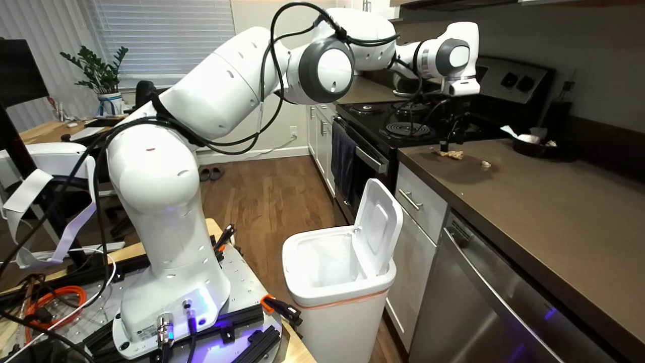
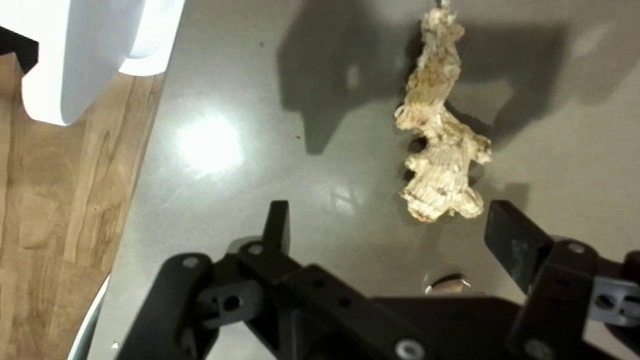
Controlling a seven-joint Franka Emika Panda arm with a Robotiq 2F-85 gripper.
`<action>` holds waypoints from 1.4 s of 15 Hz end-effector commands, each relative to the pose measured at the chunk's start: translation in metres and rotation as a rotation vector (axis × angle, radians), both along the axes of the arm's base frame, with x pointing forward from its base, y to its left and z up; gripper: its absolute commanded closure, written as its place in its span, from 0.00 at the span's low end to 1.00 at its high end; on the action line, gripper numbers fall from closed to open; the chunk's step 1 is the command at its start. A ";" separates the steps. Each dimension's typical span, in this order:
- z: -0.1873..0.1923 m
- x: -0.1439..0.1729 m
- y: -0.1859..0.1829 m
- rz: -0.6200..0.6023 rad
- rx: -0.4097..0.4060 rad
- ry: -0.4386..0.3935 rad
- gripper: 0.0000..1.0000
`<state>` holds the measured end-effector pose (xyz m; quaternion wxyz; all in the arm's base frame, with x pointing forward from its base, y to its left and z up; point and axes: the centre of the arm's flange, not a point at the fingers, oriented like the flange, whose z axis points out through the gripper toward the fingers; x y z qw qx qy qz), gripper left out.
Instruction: Throw the object into the open bin
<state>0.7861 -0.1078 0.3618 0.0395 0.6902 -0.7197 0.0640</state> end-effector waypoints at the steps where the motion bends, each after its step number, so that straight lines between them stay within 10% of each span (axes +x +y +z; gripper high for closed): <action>1: -0.001 0.011 0.002 0.015 0.074 -0.005 0.00; 8: -0.012 0.018 0.013 0.028 0.077 0.002 0.54; 10: -0.016 0.019 0.013 0.032 0.071 0.004 0.16; 11: -0.018 0.020 0.012 0.033 0.070 0.004 0.20; 12: -0.020 0.021 0.012 0.033 0.069 0.003 0.50; 13: -0.022 0.022 0.011 0.032 0.068 0.002 0.11; 21: -0.021 0.027 0.009 0.027 0.051 -0.012 0.00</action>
